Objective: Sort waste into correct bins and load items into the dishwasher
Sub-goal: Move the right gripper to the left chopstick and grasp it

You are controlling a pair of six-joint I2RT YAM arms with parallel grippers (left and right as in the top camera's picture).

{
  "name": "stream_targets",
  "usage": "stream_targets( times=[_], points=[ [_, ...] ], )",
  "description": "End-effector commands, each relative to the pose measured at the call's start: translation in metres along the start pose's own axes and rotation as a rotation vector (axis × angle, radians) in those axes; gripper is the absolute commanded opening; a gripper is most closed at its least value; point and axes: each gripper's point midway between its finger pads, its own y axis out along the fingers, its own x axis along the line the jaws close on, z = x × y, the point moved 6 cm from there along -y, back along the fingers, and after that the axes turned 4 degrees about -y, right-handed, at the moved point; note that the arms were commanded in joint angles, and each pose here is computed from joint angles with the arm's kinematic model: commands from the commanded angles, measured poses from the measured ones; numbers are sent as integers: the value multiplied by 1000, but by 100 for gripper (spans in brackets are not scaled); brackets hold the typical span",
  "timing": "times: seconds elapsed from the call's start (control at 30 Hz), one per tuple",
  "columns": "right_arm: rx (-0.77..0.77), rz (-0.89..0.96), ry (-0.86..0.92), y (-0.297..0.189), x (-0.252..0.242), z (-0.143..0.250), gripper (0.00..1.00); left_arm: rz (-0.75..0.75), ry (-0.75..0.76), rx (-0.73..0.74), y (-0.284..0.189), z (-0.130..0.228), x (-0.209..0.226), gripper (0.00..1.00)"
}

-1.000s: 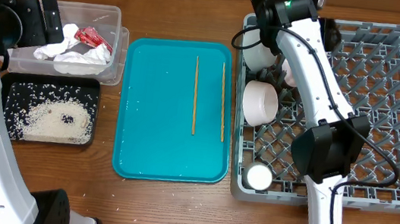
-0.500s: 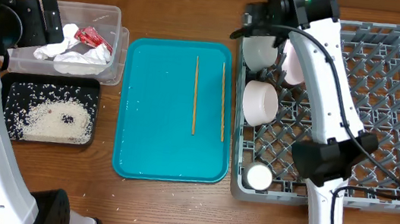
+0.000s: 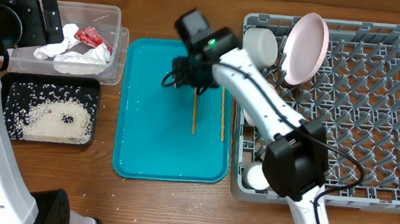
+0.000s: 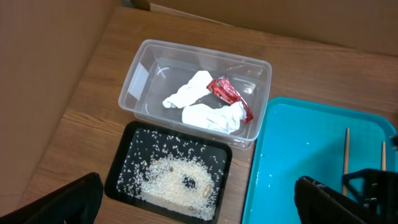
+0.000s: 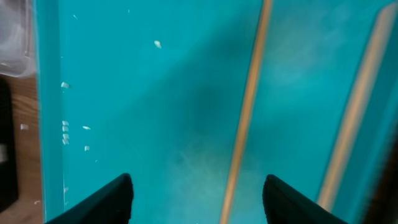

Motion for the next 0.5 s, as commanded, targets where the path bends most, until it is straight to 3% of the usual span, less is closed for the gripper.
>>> stream_targets(
  times=[0.0, 0.33, 0.47],
  points=[
    [2, 31, 72, 17, -13, 5, 62, -14, 16, -4, 1, -1, 2, 100],
    [58, 97, 94, 67, -27, 21, 53, -14, 16, -4, 1, -1, 2, 100],
    [66, 103, 95, 70, -28, 22, 45, -14, 17, -4, 1, -2, 2, 100]
  ],
)
